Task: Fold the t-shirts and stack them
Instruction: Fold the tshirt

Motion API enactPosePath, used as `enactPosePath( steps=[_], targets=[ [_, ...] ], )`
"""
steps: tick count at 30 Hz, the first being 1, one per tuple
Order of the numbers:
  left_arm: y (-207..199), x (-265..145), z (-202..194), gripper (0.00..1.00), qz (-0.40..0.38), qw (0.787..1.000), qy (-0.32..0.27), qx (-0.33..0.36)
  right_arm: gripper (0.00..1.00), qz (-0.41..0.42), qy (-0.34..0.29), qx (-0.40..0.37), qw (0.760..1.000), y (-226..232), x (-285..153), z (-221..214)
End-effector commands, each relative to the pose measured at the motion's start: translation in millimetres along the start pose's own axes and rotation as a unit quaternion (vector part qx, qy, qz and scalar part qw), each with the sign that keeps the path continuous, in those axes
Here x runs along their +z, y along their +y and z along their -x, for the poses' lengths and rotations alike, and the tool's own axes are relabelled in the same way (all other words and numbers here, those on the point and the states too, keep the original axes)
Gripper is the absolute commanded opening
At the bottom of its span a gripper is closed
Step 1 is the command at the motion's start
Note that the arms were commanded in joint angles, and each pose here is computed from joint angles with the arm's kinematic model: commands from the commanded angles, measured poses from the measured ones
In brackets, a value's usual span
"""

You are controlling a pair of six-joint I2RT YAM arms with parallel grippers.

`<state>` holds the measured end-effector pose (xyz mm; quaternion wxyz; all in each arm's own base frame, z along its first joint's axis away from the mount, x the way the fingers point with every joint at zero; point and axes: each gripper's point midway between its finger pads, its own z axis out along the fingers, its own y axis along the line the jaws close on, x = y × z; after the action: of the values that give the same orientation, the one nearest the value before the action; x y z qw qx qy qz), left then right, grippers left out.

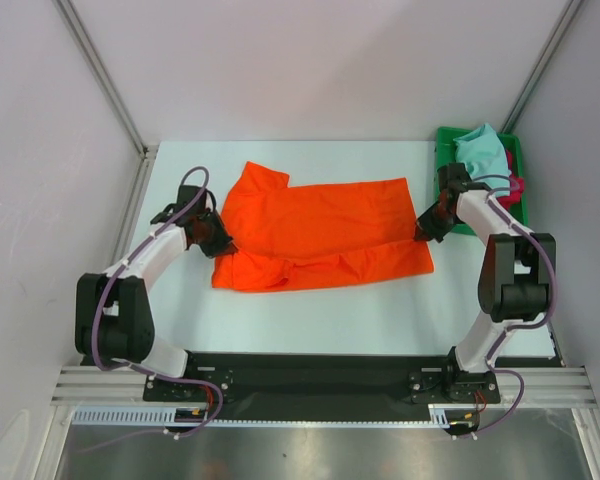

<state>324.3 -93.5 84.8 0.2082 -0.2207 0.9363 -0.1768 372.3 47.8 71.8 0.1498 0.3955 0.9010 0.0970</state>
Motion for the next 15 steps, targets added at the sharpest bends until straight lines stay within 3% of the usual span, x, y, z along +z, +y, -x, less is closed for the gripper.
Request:
enactPosePath(
  steps=[1,15],
  targets=[
    [-4,-5,23,0.00,-0.002,0.999,-0.029,0.013,0.00,0.009,-0.028,-0.013,0.999,11,-3,22],
    [-3,20,36,0.00,0.008,1.000,-0.014,0.014,0.00,-0.015,-0.003,-0.008,1.000,-5,31,26]
  ],
)
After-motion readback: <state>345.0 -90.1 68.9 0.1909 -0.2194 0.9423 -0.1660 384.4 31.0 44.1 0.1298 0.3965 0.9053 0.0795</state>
